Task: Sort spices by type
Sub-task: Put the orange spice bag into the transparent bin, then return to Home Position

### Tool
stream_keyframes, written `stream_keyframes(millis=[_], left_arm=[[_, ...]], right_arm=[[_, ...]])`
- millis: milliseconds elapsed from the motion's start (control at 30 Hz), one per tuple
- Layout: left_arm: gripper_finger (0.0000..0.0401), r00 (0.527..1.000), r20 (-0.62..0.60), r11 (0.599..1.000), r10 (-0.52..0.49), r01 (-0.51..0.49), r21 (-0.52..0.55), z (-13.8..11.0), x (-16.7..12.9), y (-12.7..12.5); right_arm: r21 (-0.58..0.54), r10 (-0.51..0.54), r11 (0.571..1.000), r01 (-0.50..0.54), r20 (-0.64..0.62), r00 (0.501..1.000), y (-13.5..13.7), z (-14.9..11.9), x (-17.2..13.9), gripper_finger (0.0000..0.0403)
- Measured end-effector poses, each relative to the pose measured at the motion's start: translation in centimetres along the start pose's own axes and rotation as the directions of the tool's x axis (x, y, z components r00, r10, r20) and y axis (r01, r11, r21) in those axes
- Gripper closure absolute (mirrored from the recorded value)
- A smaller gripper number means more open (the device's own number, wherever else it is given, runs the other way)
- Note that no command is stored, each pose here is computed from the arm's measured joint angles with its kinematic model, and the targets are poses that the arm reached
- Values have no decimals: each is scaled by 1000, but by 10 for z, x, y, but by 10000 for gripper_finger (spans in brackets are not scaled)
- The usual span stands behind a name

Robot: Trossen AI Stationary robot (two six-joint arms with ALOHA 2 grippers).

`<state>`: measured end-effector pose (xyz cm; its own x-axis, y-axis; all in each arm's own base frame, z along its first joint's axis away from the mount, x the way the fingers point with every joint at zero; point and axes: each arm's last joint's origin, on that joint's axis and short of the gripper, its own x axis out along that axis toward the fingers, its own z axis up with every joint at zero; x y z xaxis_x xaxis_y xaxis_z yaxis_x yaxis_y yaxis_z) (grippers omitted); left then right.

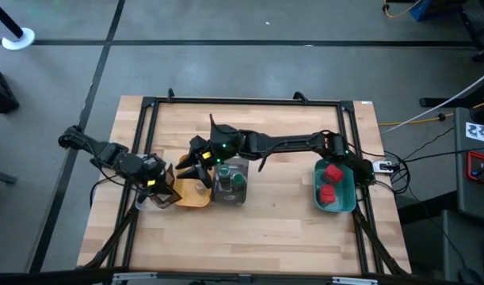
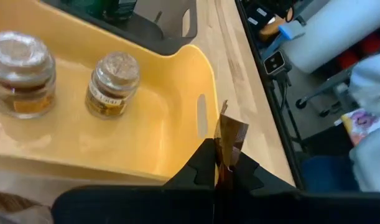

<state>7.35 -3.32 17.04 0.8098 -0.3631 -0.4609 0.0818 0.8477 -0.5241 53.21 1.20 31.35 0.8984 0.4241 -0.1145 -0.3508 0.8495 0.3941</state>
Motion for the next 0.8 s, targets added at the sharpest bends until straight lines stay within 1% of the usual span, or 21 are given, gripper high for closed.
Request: stream_keyframes(millis=[133,300,433,533,633,800], left_arm=[[387,1000,-2,997,0,0,-77,0,0,0],[338,1000,-2,990,0,-1,-143,0,0,0],[290,1000,-3,989,2,-2,-149,0,0,0],[266,1000,1,990,-1,1,-144,0,0,0],[255,999,28,989,-21,25,-144,3,0,-2],[253,992,99,990,-75,86,-114,11,-3,-8]], right_arm=[[7,-6,1000,6,-15,1000,-1,-2,0,221],[-7,12,1000,-12,9,1000,0,1,0,221],[-4,26,1000,-26,-3,1000,1,0,0,221],[-4,27,1000,-27,-3,1000,1,0,0,221],[-4,25,1000,-25,-3,1000,0,1,-1,221],[-38,33,999,-32,17,999,6,9,-5,221]])
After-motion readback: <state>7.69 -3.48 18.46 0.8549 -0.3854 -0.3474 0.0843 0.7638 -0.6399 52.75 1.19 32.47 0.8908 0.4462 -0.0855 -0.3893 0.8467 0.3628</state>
